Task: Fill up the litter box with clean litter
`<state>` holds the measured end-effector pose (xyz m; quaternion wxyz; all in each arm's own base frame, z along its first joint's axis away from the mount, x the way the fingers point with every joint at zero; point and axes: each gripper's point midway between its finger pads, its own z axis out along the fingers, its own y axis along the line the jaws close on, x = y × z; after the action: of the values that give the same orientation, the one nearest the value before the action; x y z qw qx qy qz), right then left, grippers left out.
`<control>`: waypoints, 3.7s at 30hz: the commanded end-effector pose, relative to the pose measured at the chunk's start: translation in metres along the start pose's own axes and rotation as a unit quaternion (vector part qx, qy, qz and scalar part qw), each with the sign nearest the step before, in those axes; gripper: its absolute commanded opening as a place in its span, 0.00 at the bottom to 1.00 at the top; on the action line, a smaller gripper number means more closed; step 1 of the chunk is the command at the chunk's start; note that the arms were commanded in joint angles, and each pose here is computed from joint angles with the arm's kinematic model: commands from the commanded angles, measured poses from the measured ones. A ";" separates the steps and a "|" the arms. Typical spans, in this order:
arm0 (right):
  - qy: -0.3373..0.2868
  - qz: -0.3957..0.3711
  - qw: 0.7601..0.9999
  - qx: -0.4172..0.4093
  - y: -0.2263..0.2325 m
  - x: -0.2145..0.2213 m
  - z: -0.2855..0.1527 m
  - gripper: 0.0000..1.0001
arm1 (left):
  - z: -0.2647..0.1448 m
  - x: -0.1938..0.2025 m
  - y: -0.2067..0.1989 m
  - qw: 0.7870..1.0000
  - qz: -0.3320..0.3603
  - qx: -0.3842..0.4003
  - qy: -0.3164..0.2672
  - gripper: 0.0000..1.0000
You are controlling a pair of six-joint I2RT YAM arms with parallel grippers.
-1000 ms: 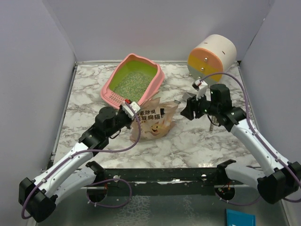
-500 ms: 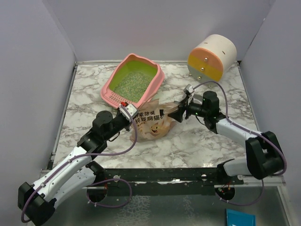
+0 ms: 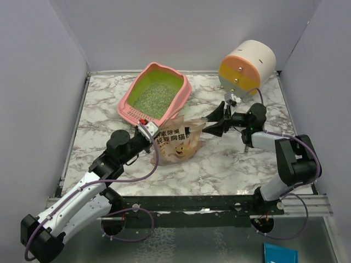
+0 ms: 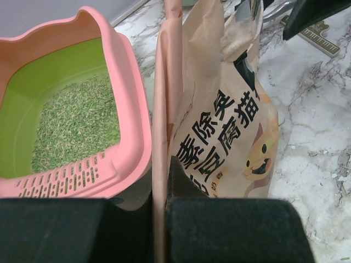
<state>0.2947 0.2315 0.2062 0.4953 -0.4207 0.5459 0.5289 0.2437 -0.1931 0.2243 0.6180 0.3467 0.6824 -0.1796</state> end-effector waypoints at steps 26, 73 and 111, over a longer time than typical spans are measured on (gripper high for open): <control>-0.029 0.088 0.995 -0.037 0.040 -0.018 -0.001 0.01 | 0.008 -0.059 0.007 0.998 0.028 0.021 -0.046 0.00; -0.043 0.183 0.961 0.202 0.026 -0.002 -0.030 0.01 | -0.031 -0.038 -0.027 0.977 -0.143 0.064 -0.148 0.73; -0.039 0.141 0.947 0.287 0.002 -0.033 -0.068 0.01 | 0.030 -0.071 0.004 0.970 -0.144 0.195 -0.028 0.28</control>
<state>0.2810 0.1657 0.2131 0.5164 -0.1346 0.7130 0.4548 0.2618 -0.2283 0.2495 0.5191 0.3261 0.6699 -0.4188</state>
